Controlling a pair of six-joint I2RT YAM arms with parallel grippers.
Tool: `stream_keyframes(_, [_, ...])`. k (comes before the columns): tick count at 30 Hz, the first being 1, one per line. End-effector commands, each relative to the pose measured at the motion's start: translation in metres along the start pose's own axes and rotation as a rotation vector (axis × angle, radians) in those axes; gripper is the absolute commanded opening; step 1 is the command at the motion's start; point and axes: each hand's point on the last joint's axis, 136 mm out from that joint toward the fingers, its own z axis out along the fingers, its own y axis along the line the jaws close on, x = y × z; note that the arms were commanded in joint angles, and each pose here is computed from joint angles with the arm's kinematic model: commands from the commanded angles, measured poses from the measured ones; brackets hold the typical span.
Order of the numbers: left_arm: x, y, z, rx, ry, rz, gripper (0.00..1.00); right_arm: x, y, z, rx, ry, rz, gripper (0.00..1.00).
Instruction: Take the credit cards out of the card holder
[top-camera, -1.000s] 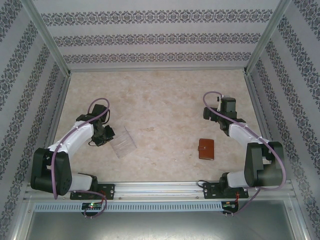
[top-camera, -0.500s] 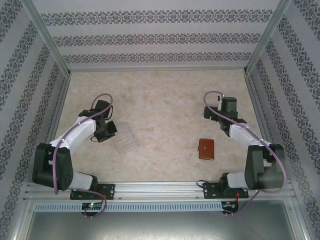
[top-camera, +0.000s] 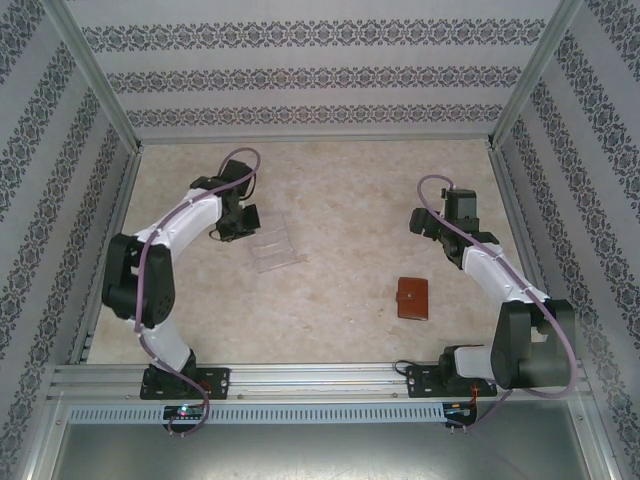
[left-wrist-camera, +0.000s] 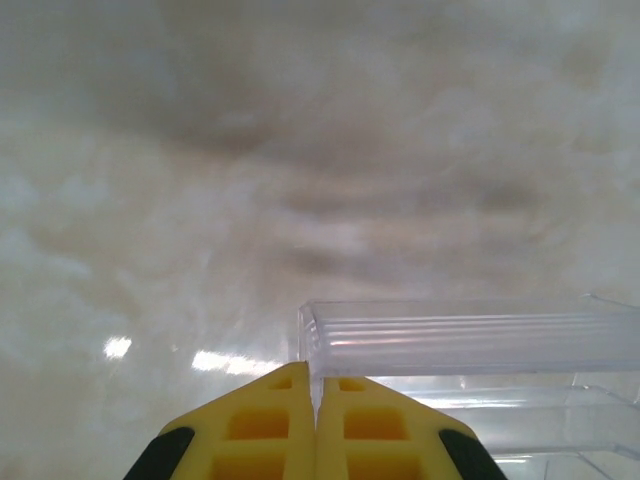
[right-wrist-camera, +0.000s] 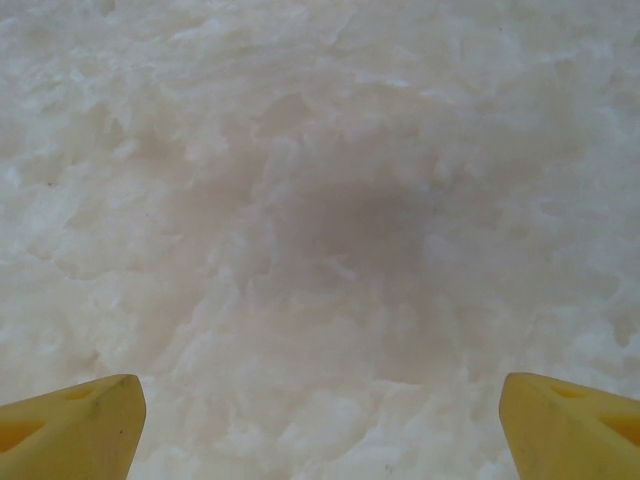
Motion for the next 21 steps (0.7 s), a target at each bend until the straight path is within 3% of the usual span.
stream_keyframes(1, [-0.013, -0.024, -0.005, 0.020, 0.001, 0.090, 0.03, 0.004, 0.003, -0.008, 0.007, 0.047, 0.042, 0.91])
stream_keyframes(10, [-0.053, -0.075, 0.009, 0.040, -0.020, 0.179, 0.02, 0.017, -0.002, -0.013, 0.024, 0.096, 0.042, 0.91])
stream_keyframes(21, [-0.075, -0.127, 0.034, 0.003, -0.008, 0.263, 0.02, 0.019, -0.003, -0.017, 0.031, 0.116, 0.038, 0.91])
